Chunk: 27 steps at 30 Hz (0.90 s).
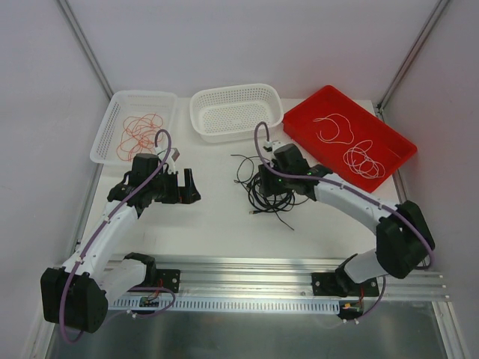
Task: Untangle the cables
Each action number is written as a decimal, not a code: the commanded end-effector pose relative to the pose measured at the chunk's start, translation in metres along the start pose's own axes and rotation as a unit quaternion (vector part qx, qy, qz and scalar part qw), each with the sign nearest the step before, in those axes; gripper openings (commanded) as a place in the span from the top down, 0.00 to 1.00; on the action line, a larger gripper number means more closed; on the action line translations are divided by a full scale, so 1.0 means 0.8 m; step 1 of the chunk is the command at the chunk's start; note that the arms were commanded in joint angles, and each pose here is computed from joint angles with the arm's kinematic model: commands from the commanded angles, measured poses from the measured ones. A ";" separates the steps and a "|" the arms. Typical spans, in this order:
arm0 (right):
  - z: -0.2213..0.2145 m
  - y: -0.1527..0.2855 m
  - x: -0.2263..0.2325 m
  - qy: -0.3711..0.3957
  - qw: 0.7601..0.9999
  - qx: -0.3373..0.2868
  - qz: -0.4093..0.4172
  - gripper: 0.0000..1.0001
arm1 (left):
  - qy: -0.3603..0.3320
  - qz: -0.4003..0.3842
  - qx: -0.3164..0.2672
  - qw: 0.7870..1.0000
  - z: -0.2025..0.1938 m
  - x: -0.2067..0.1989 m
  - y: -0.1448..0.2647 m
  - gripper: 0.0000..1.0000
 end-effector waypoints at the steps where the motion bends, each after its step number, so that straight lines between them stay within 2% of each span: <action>1: 0.018 -0.024 0.031 0.049 0.998 -0.019 0.038 0.44 | -0.014 0.002 -0.012 1.000 0.004 0.000 0.005 0.01; 5: 0.014 -0.064 0.044 0.074 0.997 0.010 0.027 0.45 | -0.015 0.005 -0.013 1.000 0.005 0.001 0.004 0.01; 8: 0.007 -0.082 0.049 0.086 0.996 0.024 0.012 0.51 | -0.014 0.004 -0.011 1.000 0.006 0.001 0.004 0.01; 11: 0.010 -0.084 0.052 0.095 0.995 0.014 -0.005 0.61 | -0.011 0.003 -0.010 1.000 0.006 0.002 0.004 0.01; 12: 0.011 -0.082 0.052 0.096 0.995 0.012 -0.007 0.68 | -0.012 0.002 -0.013 1.000 0.007 0.002 0.004 0.01; 14: 0.014 -0.075 0.051 0.102 0.995 0.007 -0.014 0.77 | -0.010 0.001 -0.012 1.000 0.007 0.002 0.005 0.01; 15: 0.016 -0.063 0.052 0.112 0.994 0.006 -0.017 0.87 | -0.010 -0.001 -0.014 1.000 0.008 0.002 0.005 0.01; 18: 0.031 -0.024 0.060 0.144 0.989 -0.016 -0.027 0.99 | -0.008 -0.001 -0.013 1.000 0.007 0.002 0.005 0.01; 20: 0.054 0.006 0.069 0.153 0.987 -0.047 -0.031 0.99 | -0.006 -0.004 -0.014 1.000 0.008 0.002 0.006 0.01; 21: 0.056 0.022 0.072 0.162 0.985 -0.044 -0.036 0.99 | -0.006 -0.004 -0.015 1.000 0.009 0.002 0.006 0.01; 27: 0.135 0.162 0.105 0.197 0.966 -0.166 -0.023 0.99 | -0.006 -0.008 -0.013 1.000 0.007 0.001 0.006 0.01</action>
Point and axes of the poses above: each gripper's point midway between its finger pads, its own y axis back along the fingers, its own x axis along the line the jaws close on, z = x × y, the point moved 7 cm from there along y, back along the fingers, and after that the axes turned 9 degrees about -y, right-handed, at the moved point
